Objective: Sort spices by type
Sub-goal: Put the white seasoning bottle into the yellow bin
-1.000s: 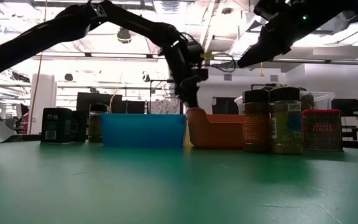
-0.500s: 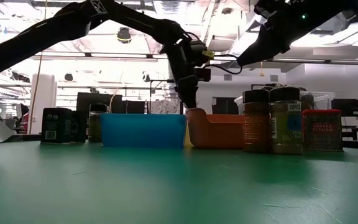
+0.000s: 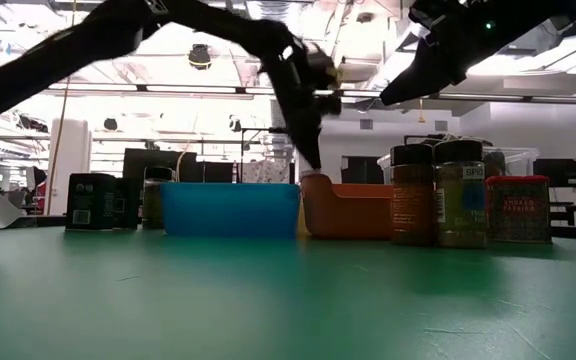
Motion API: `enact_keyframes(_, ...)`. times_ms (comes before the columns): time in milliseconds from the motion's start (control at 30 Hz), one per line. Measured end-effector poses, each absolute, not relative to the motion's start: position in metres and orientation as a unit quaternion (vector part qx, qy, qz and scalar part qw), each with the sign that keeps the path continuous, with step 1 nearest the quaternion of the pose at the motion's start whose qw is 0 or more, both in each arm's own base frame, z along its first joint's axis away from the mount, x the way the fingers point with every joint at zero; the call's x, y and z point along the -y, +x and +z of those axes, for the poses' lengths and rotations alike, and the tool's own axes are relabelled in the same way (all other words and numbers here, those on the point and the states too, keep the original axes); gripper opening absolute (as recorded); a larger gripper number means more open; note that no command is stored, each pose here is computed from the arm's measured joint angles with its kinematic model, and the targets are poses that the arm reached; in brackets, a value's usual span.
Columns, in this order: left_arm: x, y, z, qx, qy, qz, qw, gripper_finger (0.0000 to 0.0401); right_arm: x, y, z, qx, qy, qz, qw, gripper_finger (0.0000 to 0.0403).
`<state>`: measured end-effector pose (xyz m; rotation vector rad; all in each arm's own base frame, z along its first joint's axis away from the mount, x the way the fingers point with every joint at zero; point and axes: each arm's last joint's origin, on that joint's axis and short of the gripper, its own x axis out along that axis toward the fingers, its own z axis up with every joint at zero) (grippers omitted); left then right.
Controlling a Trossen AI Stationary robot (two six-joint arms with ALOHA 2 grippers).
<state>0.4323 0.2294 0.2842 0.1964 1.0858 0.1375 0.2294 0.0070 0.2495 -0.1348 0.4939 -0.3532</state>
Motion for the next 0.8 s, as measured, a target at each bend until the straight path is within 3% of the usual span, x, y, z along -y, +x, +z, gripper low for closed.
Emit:
enact_keyframes(133, -0.222, 0.419, 0.317, -0.502, 0.120, 0.093, 0.851, 0.0261, -0.007, 0.229, 0.250, -0.242, -0.067, -0.174, 0.952, 0.0260)
enact_keyframes(367, -0.196, 0.388, 0.348, -0.540, 0.063, 0.091, 0.835, 0.0261, -0.007, 0.228, 0.247, -0.259, -0.070, -0.173, 0.948, 0.0260)
enact_keyframes(633, -0.167, 0.345, 0.344, -0.588, 0.028, 0.112, 0.801, 0.0261, -0.007, 0.226, 0.244, -0.272, -0.070, -0.173, 0.944, 0.0260)
enact_keyframes(800, -0.150, 0.304, 0.335, -0.571, 0.018, 0.153, 0.806, 0.0261, -0.007, 0.226, 0.244, -0.273, -0.070, -0.173, 0.944, 0.0260)
